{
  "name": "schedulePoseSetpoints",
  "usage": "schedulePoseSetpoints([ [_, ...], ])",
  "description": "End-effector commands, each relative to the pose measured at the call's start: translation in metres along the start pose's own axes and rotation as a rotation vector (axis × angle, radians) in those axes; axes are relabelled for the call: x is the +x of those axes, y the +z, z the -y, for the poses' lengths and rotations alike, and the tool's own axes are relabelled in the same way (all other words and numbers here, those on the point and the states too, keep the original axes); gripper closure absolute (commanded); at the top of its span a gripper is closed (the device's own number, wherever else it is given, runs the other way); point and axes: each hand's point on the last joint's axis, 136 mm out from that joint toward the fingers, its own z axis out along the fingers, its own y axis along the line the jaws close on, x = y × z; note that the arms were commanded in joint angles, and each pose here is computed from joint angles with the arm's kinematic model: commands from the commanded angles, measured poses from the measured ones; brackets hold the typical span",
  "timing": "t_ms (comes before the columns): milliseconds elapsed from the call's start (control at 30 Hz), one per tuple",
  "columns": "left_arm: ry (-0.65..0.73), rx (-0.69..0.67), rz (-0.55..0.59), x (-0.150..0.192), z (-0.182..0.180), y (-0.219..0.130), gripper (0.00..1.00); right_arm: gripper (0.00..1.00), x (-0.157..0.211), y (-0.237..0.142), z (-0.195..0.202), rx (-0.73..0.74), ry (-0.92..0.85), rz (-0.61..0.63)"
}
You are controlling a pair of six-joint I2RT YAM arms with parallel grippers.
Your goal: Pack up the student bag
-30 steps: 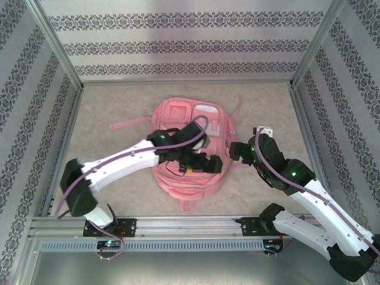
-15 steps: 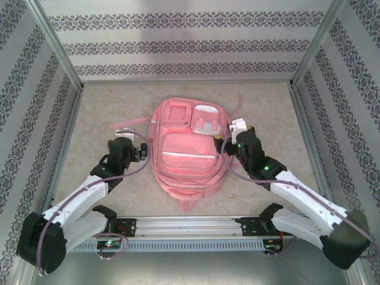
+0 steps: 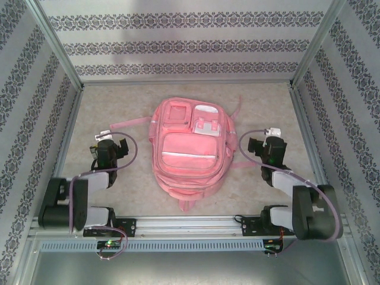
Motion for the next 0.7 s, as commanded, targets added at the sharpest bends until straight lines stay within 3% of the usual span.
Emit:
schedulePoseSetpoints([
  [0, 0.066, 0.263, 0.122, -0.023, 0.049, 0.012, 0.01, 0.02, -0.059, -0.003, -0.029, -0.209, 0.028, 0.291],
  [67, 0.127, 0.392, 0.162, -0.027, 0.072, 0.006, 0.01, 0.02, -0.044, 0.000, -0.023, -0.198, 0.052, 0.322],
  [100, 0.137, 0.375, 0.099, -0.019, 0.070, 0.008, 0.01, 0.02, -0.045, 0.000, -0.017, -0.179, 0.085, 0.370],
  [133, 0.120, 0.359, 0.128, -0.024, 0.069, 0.013, 0.01, 0.02, -0.051, 0.003, -0.016, -0.176, 0.094, 0.373],
  [200, 0.080, 0.249, 0.057, -0.025, 0.052, 0.023, 0.01, 0.02, -0.050, 0.016, -0.025, -0.173, 0.047, 0.256],
  [267, 0.078, 0.221, 0.099, -0.028, 0.049, 0.023, 0.01, 0.02, -0.055, 0.028, -0.039, -0.137, -0.030, 0.221],
  [667, 0.096, 0.208, 0.078, -0.025, 0.051, 0.023, 0.01, 0.02, -0.055, 0.027, -0.046, -0.156, -0.057, 0.220],
])
